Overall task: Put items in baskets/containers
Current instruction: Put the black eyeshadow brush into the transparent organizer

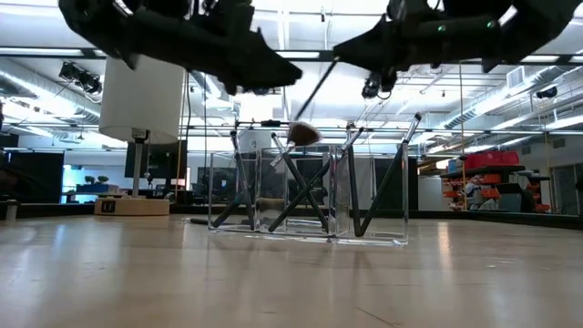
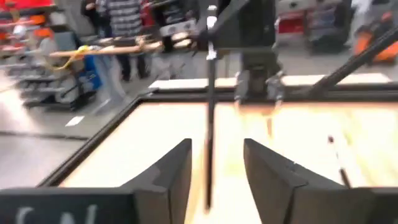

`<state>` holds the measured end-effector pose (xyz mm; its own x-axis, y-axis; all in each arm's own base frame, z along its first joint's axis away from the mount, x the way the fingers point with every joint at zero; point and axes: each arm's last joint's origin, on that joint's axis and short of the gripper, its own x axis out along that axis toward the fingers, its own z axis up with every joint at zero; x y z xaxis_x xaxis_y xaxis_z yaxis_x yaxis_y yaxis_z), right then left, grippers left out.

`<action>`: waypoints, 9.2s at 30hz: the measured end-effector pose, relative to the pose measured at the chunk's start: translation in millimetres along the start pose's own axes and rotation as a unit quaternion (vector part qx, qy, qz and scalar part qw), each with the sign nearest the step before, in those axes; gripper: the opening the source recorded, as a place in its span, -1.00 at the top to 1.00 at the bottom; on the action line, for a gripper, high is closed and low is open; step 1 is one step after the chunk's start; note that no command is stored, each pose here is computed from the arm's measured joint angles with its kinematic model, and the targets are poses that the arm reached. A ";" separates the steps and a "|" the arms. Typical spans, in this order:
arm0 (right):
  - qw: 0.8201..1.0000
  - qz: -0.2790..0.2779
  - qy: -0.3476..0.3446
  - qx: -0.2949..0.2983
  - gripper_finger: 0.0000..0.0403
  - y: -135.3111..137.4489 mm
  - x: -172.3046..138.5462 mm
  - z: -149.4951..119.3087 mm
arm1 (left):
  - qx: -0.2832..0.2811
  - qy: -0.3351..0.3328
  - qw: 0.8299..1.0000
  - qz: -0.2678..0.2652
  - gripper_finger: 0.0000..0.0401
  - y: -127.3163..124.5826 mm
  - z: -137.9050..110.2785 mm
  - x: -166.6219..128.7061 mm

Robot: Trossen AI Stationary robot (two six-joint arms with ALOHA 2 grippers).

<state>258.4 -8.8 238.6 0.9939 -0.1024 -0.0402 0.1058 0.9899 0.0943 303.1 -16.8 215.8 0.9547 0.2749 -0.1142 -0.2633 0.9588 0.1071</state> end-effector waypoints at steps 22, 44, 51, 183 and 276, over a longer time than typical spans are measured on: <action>0.969 0.197 0.147 0.008 0.96 32.0 89.0 15.5 | -0.038 0.177 0.944 0.275 0.26 4.5 -15.2 -70.9; 0.960 0.184 0.206 0.034 0.95 30.3 123.8 -42.8 | -0.038 0.153 0.941 0.299 0.26 2.8 -13.4 -70.2; 0.960 0.186 0.206 0.028 0.87 30.3 123.8 -43.0 | -0.042 0.149 0.941 0.301 0.26 2.8 -12.8 -69.9; 0.979 -0.079 0.178 0.063 0.17 -27.1 -50.7 -104.5 | -0.278 0.372 0.818 0.340 0.92 24.7 -126.6 -36.1; 0.995 -0.022 0.082 0.055 0.17 -21.3 -29.0 -66.8 | -0.126 0.075 0.965 0.217 0.92 12.8 -89.6 -25.5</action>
<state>225.3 -20.4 171.4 0.9709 -0.1181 -0.2085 0.1600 0.9672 0.1974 263.0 -5.0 131.6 0.7209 0.6441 -0.2557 -0.6775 0.7326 -0.0647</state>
